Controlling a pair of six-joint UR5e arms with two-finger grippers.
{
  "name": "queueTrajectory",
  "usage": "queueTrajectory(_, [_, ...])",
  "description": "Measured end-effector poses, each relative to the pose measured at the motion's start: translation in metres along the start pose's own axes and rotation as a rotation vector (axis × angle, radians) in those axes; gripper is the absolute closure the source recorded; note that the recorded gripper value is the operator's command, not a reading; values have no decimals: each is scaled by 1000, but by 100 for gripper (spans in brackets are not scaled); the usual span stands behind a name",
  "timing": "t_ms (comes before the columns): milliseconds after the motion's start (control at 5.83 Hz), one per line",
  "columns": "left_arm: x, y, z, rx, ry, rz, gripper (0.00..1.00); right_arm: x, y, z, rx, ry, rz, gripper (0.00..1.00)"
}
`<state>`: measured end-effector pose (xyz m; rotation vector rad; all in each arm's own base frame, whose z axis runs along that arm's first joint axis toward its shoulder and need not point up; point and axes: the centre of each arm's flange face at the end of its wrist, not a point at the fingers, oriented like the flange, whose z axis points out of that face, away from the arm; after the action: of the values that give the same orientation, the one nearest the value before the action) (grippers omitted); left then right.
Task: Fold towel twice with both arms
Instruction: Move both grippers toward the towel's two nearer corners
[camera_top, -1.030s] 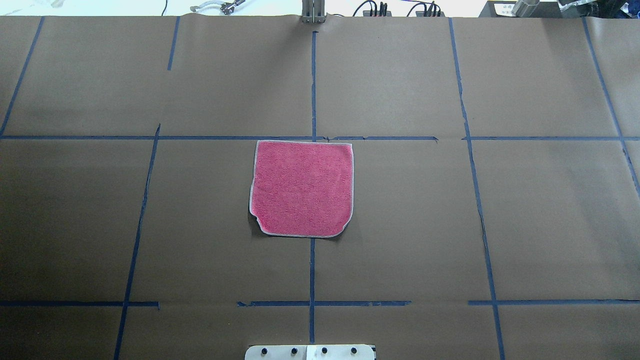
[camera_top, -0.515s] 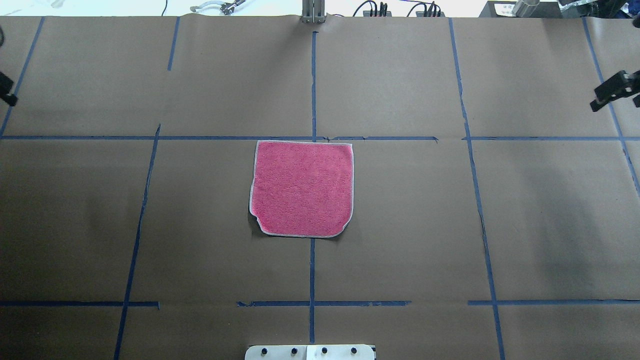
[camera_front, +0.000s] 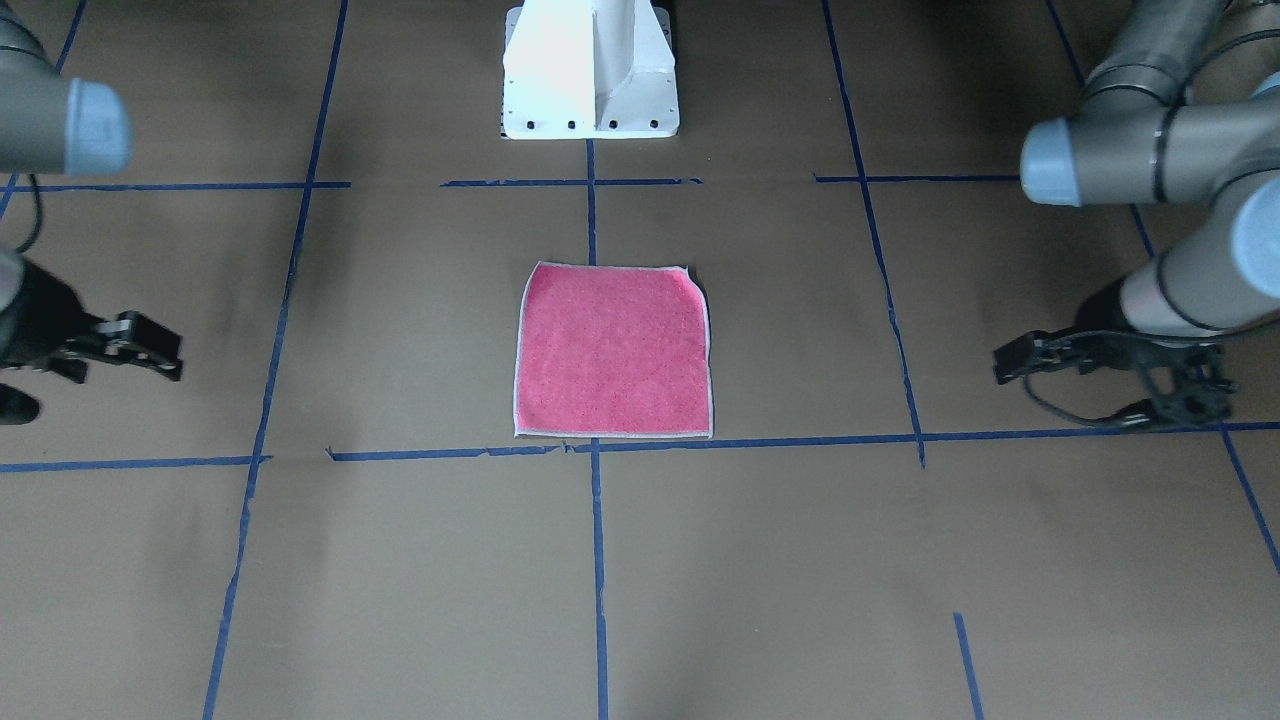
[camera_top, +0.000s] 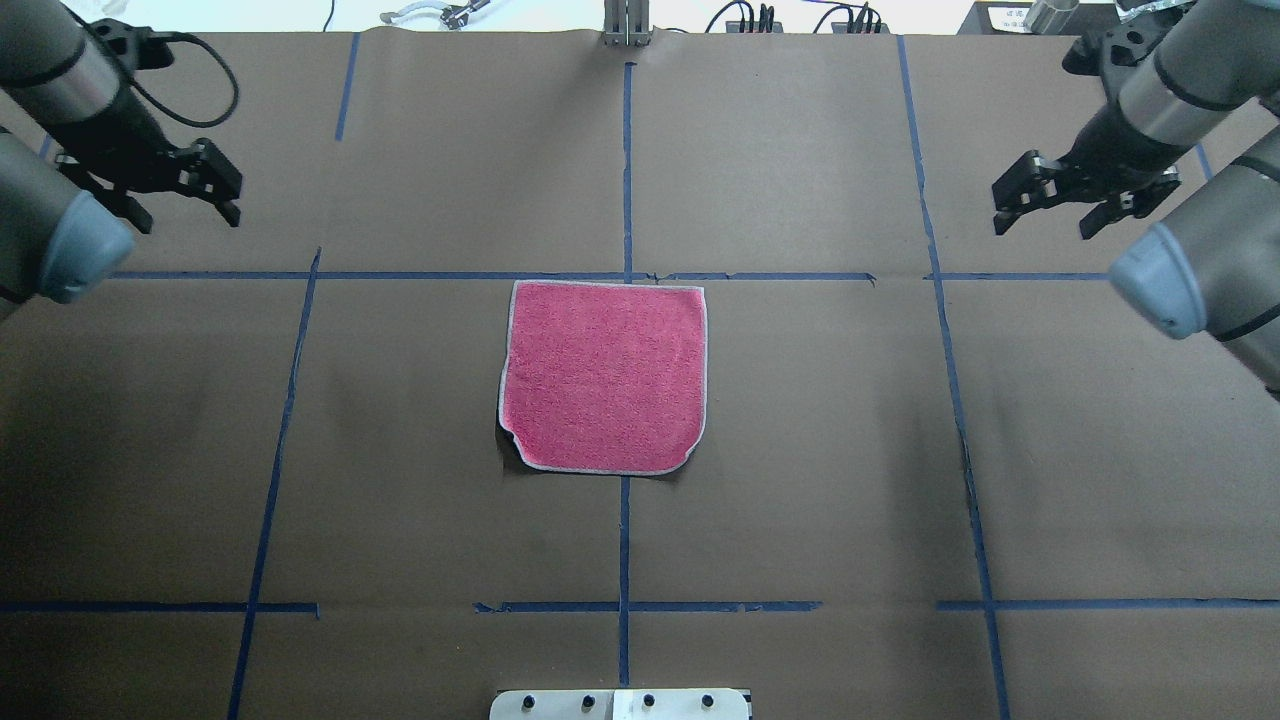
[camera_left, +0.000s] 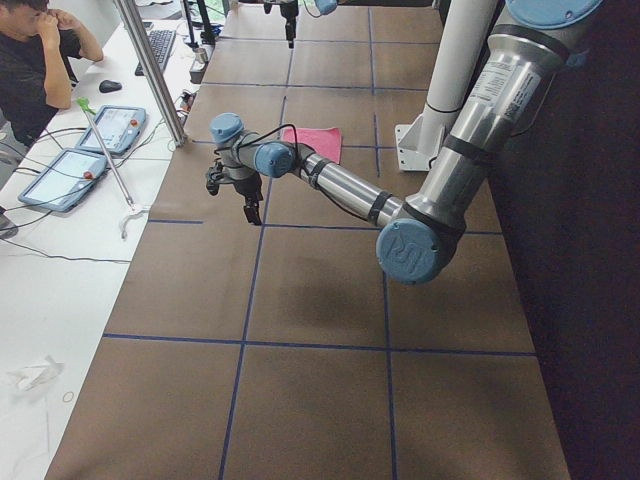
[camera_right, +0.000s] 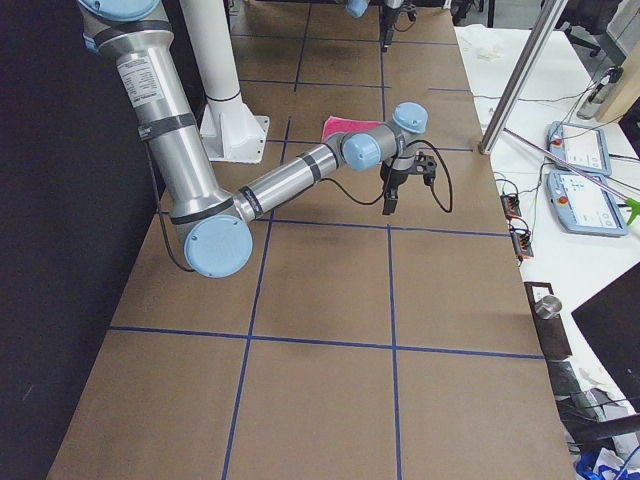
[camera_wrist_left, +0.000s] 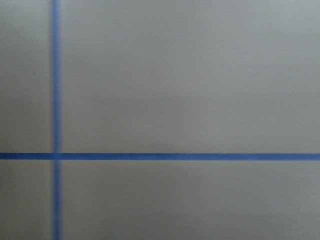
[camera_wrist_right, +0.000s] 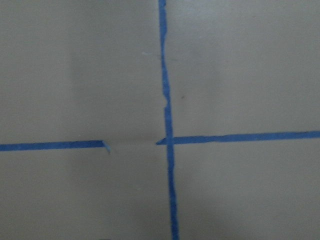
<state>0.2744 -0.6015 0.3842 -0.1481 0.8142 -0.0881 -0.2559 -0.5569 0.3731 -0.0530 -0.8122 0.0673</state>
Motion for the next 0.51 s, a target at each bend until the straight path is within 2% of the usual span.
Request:
queueTrajectory(172, [62,25,10,-21,22,-64,0,-56,32,11,6,-4,60,0])
queueTrajectory(515, [147,76,19,-54,63,-205,0,-136,93,30,23,-14,171,0])
